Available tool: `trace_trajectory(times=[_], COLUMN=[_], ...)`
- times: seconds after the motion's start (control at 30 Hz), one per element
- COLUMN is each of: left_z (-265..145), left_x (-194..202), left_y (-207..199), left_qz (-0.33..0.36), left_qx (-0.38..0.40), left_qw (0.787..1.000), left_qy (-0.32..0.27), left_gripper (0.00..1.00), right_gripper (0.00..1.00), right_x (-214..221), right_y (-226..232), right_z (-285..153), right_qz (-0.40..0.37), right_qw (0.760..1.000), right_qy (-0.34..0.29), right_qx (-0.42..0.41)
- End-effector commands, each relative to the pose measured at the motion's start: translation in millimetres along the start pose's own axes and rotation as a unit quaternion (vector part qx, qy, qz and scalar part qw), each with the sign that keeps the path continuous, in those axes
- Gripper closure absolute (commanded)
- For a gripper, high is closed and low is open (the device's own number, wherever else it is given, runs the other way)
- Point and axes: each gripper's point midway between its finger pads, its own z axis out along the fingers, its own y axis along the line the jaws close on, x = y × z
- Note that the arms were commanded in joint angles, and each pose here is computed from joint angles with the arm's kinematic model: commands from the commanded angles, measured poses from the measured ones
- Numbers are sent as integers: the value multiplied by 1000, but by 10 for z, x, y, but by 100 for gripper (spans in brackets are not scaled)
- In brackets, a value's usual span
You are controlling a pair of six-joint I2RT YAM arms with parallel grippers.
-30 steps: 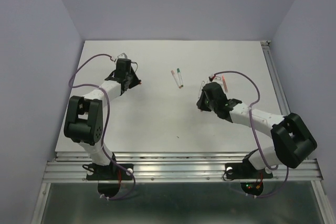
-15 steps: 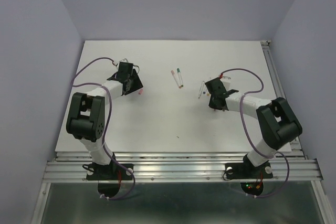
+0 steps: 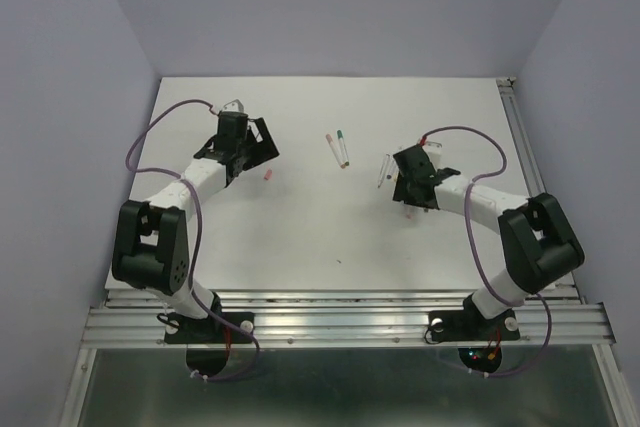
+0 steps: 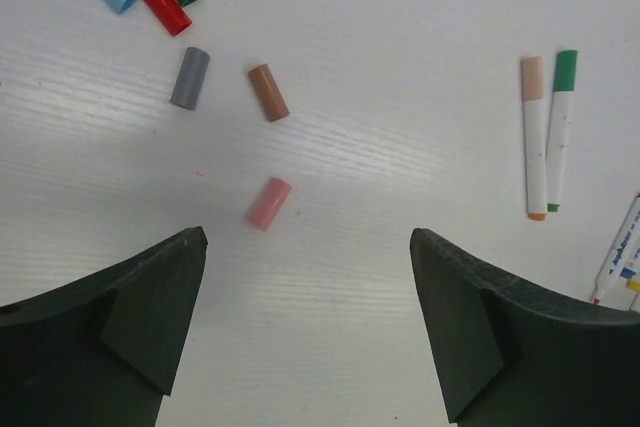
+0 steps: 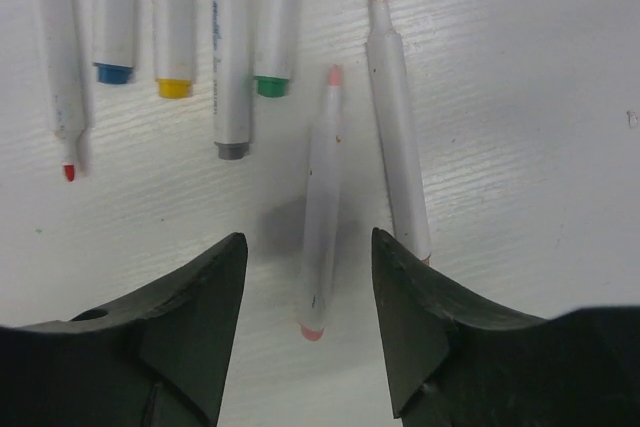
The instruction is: Open the pen caps
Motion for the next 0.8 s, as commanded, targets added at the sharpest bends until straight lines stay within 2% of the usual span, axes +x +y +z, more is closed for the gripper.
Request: trace_trajectory(times=[0.0, 0.03, 0.1, 0.13, 0.17, 0.3, 0.4, 0.47, 0.5, 0.57, 0.63, 0.67, 0.7, 0.73, 0.77], left_z=[-277, -313, -415, -458, -493, -692, -812, -858, -868, -900, -887, -882, -877, -872, -862], left_x=[-211, -235, -269, -319, -335, -423, -462, -471, -460, -471, -449, -445, -442, -440, -434], left_y=[-227, -249, -318, -368, -391, -453, -475, -482, -473, -455, -419, -418, -410, -408, -404], left_qz=[9, 10, 10, 11, 13, 11, 8, 7, 8, 8, 10, 10, 10, 11, 12], left_qx=[53, 59, 81, 94, 102, 127, 137, 141, 141, 139, 134, 133, 131, 131, 130], left_qw=[998, 997, 995, 993, 992, 986, 984, 982, 982, 981, 982, 982, 983, 983, 983], left_qy=[-41, -46, -57, -69, -74, -105, -118, -123, -124, -132, -131, -131, -131, -130, -129], left_gripper=[3, 1, 1, 1, 1, 1, 1, 1, 1, 1, 1, 1, 1, 1, 1], right_gripper=[37, 21, 0, 0, 0, 0, 0, 0, 0, 0, 0, 0, 0, 0, 0], right_x=[-530, -606, -709, -857, -866, -1124, -1130, -1310, -1230, -1323, -1164, -1365, -1383, -1212, -1385], right_y=[283, 445, 583, 720, 877, 1296, 1543, 1717, 1830, 2042, 2188, 2322, 2373, 2419, 2527], right_z=[-418, -514, -733, -858, -1011, -1421, -1288, -1321, -1095, -1117, -821, -892, -829, -532, -584], right_qz=[-2, -3, -27, -23, -32, -62, -93, -103, -129, -158, -202, -207, -222, -235, -238], right_qw=[993, 986, 971, 957, 940, 889, 882, 875, 879, 871, 871, 867, 866, 880, 878], right_qy=[-71, -83, -113, -147, -151, -180, -158, -162, -140, -134, -104, -126, -127, -93, -109], right_qx=[-93, -142, -208, -249, -304, -416, -435, -444, -437, -446, -436, -436, -430, -403, -400])
